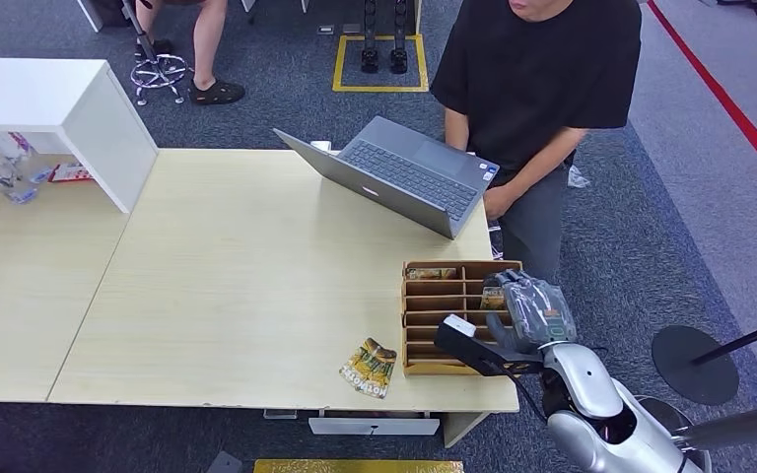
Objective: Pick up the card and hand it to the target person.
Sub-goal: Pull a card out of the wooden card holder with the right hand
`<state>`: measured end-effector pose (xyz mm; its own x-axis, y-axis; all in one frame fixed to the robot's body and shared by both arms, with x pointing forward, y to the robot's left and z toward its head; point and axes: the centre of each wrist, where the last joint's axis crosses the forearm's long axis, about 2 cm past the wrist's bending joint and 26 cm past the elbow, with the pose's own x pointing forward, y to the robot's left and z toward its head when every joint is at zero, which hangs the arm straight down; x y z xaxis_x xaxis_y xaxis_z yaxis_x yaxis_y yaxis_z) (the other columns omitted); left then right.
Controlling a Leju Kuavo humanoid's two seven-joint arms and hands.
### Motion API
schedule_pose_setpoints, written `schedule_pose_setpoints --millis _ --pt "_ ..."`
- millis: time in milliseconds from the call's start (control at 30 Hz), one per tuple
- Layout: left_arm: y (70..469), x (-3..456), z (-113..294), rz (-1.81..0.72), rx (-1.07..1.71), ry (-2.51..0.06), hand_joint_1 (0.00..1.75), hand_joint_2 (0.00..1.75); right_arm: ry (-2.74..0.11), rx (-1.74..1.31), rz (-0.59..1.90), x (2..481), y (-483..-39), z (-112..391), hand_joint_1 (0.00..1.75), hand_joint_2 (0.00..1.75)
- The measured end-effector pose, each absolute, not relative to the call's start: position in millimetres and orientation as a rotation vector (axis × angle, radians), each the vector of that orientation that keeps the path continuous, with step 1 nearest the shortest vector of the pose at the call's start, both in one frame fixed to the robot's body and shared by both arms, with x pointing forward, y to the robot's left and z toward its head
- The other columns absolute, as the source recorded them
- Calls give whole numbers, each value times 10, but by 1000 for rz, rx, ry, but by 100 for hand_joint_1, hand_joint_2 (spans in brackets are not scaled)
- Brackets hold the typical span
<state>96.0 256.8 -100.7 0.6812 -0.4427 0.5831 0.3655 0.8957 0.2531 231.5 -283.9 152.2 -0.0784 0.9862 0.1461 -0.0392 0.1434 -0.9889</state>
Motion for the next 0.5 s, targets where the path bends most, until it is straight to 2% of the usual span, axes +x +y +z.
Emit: schedule_pose_setpoints --millis 233,500 --pt "2568 960 -1006 -458 120 -685 0 0 -1295 -1045 1177 2325 -2881 1511 70 175" --pt "2570 962 -1006 -461 119 -685 0 0 -1298 -1052 1169 2344 -2903 1529 69 175"
